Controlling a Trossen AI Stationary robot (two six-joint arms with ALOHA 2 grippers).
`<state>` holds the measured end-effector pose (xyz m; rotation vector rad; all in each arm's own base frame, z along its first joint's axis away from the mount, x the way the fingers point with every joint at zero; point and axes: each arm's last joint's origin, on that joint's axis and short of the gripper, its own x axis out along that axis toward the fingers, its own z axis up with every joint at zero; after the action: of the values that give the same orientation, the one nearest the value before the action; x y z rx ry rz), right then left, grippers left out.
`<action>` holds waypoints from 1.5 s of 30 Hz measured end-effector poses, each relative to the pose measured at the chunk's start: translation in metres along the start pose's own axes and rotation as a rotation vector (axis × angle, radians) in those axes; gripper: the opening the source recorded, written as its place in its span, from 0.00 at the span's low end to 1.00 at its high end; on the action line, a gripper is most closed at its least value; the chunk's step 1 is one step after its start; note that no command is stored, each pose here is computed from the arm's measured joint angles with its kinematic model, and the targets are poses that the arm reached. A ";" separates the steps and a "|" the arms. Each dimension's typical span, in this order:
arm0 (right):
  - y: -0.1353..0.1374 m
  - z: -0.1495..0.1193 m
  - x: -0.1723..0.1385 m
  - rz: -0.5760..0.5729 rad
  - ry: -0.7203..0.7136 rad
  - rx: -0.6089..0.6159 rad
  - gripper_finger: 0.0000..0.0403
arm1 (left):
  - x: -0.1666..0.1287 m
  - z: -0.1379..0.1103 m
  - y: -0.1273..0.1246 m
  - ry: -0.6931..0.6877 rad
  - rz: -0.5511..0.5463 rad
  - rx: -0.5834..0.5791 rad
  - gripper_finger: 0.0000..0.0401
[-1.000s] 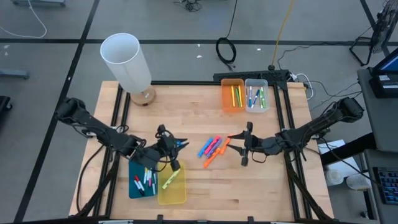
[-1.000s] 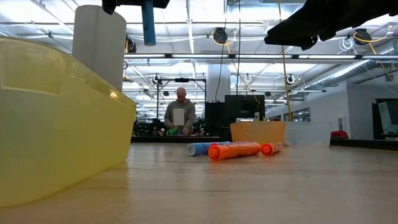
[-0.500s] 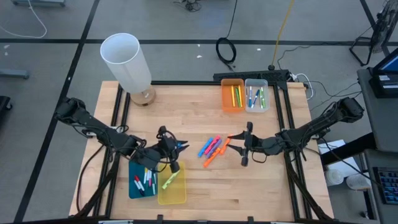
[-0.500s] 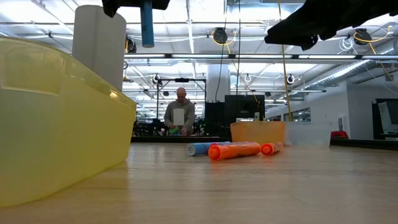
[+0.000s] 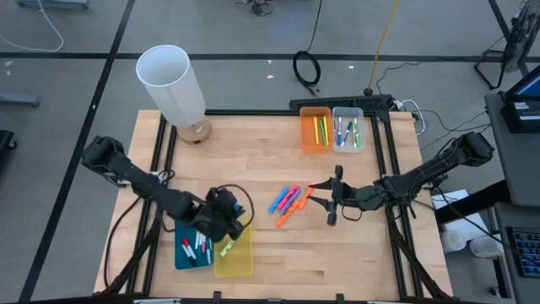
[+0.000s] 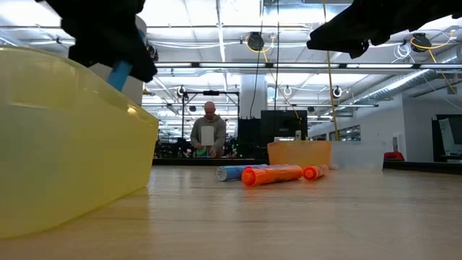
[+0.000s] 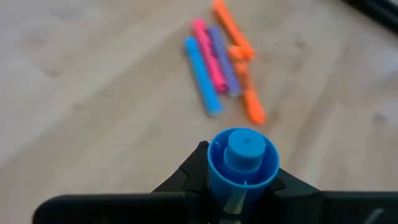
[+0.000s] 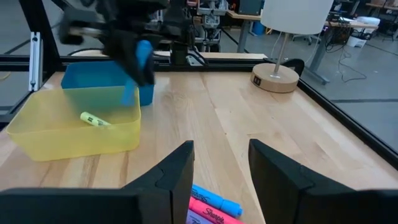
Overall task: Pick & Place Markers
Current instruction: Put the bottom light blue highlighter pen into the yellow bin, then put the top orange highlighter pen into the yellow bin
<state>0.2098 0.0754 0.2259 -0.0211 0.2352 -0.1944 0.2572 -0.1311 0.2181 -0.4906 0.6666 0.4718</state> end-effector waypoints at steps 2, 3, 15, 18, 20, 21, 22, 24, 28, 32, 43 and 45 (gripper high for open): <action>0.000 0.000 0.000 -0.001 0.001 -0.005 0.35 | 0.000 -0.007 -0.006 0.028 -0.035 -0.016 0.14; 0.000 0.000 0.000 -0.002 0.000 -0.006 0.35 | 0.000 -0.012 -0.009 0.049 -0.050 -0.017 0.14; -0.001 0.001 0.001 -0.006 -0.004 0.006 0.35 | -0.016 -0.036 -0.021 0.096 -0.125 0.008 0.17; -0.001 0.000 0.001 -0.004 -0.001 0.018 0.35 | -0.018 -0.038 -0.022 0.096 -0.131 0.037 0.18; -0.001 -0.001 0.001 -0.004 0.009 0.012 0.35 | -0.019 -0.039 -0.022 0.096 -0.133 0.046 0.18; -0.001 -0.002 0.001 0.001 0.018 -0.006 0.35 | -0.019 -0.039 -0.022 0.096 -0.134 0.047 0.18; -0.001 -0.003 0.001 0.020 0.027 -0.023 0.35 | -0.019 -0.039 -0.022 0.097 -0.134 0.053 0.18; 0.000 -0.003 0.001 0.047 0.034 -0.048 0.35 | -0.019 -0.039 -0.023 0.107 -0.141 0.076 0.18; 0.000 -0.003 0.001 0.045 0.032 -0.051 0.35 | -0.019 -0.040 -0.023 0.128 -0.154 0.106 0.19; 0.000 -0.003 0.001 0.044 0.033 -0.041 0.35 | -0.019 -0.040 -0.023 0.125 -0.155 0.130 0.25; 0.002 -0.014 0.005 0.038 0.107 -0.088 0.35 | -0.013 -0.038 -0.025 0.077 -0.161 0.256 0.59; 0.002 -0.019 0.010 0.027 0.133 -0.103 0.35 | -0.017 -0.031 -0.025 0.056 -0.183 0.294 0.62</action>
<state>0.2153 0.0754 0.2049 -0.1077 0.3778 -0.1567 0.2447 -0.1727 0.2149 -0.2831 0.7238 0.1836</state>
